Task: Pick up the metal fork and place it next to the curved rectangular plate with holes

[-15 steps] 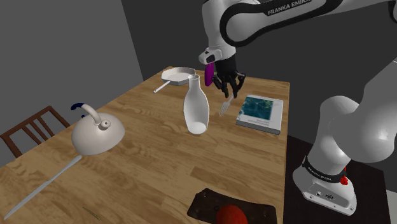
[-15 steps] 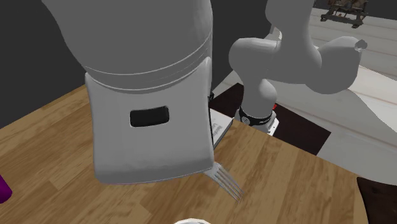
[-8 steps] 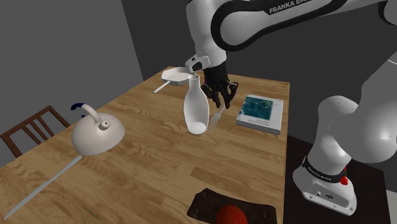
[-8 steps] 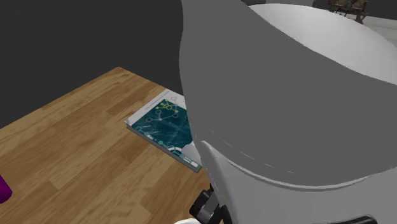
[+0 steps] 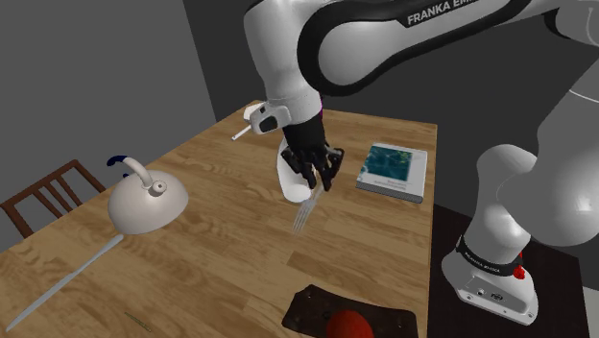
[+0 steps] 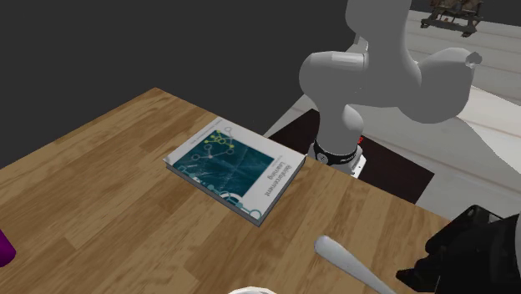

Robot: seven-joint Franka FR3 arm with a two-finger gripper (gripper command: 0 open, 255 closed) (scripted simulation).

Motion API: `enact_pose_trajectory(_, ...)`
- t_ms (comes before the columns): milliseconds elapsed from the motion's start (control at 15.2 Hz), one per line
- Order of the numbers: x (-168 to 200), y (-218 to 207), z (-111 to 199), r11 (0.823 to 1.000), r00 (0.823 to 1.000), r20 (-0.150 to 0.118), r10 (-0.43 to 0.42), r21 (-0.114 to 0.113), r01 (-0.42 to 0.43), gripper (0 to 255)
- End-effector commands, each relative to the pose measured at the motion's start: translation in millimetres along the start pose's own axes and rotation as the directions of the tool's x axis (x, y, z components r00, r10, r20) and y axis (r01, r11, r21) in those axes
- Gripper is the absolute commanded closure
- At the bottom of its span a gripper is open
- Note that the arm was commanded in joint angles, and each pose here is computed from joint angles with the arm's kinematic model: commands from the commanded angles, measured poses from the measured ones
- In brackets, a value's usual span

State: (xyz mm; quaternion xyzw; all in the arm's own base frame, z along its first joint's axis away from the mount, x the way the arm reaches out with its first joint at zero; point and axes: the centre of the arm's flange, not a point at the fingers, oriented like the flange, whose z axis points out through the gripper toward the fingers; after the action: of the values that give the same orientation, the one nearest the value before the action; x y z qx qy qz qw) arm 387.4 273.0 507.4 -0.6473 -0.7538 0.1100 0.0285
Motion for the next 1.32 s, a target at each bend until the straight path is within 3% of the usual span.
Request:
enact_pose_trajectory(0, 20.8, -1.0, -1.7, 1.0, 1.0, 0.0, 0.001, 0.0, -0.001, 255)
enact_pose_trajectory(1254, 30.8, 19.4, 96.0, 1.0, 1.0, 0.0, 0.001, 0.0, -0.001, 255)
